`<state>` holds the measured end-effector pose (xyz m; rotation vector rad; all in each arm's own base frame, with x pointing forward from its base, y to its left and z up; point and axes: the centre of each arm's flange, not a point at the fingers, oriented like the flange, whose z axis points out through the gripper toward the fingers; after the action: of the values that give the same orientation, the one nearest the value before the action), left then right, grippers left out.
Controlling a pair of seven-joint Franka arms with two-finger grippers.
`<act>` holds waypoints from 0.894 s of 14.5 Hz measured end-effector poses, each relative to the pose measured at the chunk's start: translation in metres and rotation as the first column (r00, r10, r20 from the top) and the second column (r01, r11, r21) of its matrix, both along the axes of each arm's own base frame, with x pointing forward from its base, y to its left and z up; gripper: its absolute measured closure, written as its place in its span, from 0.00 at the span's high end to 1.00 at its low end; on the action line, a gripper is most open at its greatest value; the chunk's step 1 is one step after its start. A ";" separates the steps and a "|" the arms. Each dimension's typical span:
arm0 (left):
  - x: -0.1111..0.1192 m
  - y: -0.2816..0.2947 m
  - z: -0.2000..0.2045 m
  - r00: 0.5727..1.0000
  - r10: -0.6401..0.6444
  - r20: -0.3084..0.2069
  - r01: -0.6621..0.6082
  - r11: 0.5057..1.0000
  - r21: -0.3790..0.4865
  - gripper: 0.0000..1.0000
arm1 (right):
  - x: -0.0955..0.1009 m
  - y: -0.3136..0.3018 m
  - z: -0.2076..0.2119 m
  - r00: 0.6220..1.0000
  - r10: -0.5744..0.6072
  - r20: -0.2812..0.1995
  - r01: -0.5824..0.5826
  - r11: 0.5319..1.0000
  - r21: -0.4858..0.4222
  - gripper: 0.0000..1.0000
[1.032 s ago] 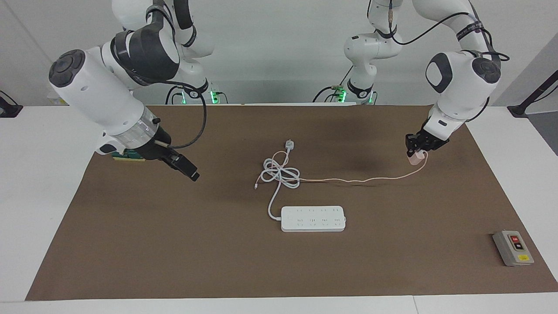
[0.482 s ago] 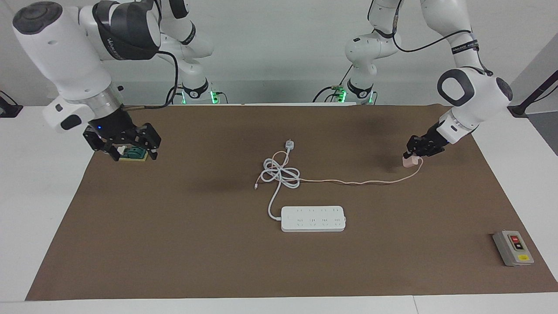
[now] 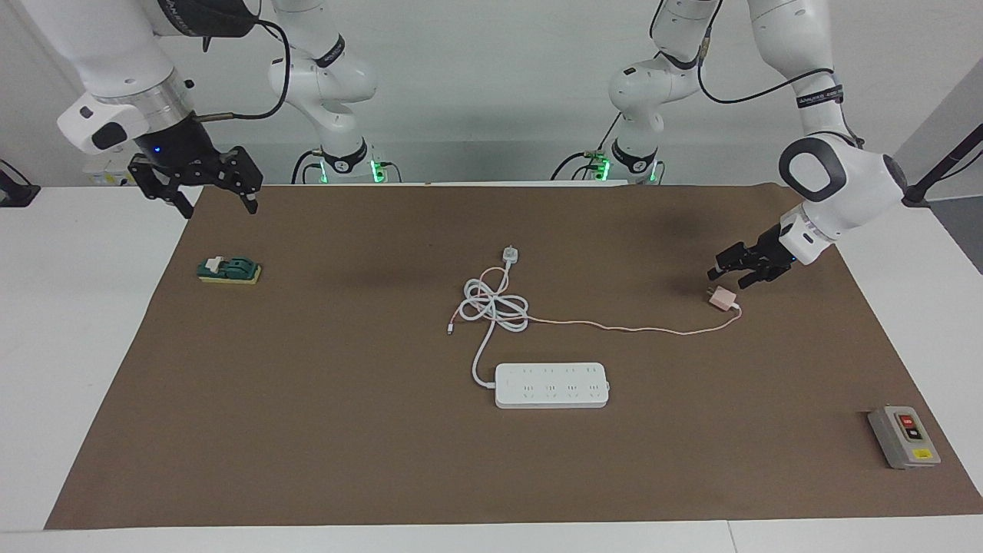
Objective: Unplug charger and place it aside
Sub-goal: 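Lower the charger onto the table and open the left gripper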
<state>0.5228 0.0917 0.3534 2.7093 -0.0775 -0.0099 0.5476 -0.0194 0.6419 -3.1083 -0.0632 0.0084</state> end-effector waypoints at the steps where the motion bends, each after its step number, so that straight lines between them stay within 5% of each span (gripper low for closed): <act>1: 0.004 -0.001 0.008 1.000 -0.003 0.016 0.003 1.000 0.003 1.00 | -0.006 0.000 -0.003 1.000 -0.009 -0.015 0.009 1.000 0.001 1.00; 4: 0.013 -0.002 0.032 0.999 0.011 0.035 -0.013 0.999 0.042 1.00 | -0.009 0.000 -0.014 0.999 -0.033 -0.042 0.034 0.999 0.001 1.00; 8: 0.026 -0.022 0.077 0.999 0.037 -0.019 -0.034 0.987 0.160 1.00 | -0.010 -0.003 -0.018 0.998 -0.036 -0.048 0.034 0.999 -0.033 1.00; 13: 0.032 -0.033 0.141 0.998 0.067 -0.021 -0.057 0.945 0.322 1.00 | -0.010 -0.003 -0.018 0.998 -0.033 -0.050 0.030 0.998 -0.059 1.00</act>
<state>0.5547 0.0591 0.4947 3.0356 0.0216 -0.0506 0.5376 -0.0228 0.6242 -3.1647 -0.0132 0.0903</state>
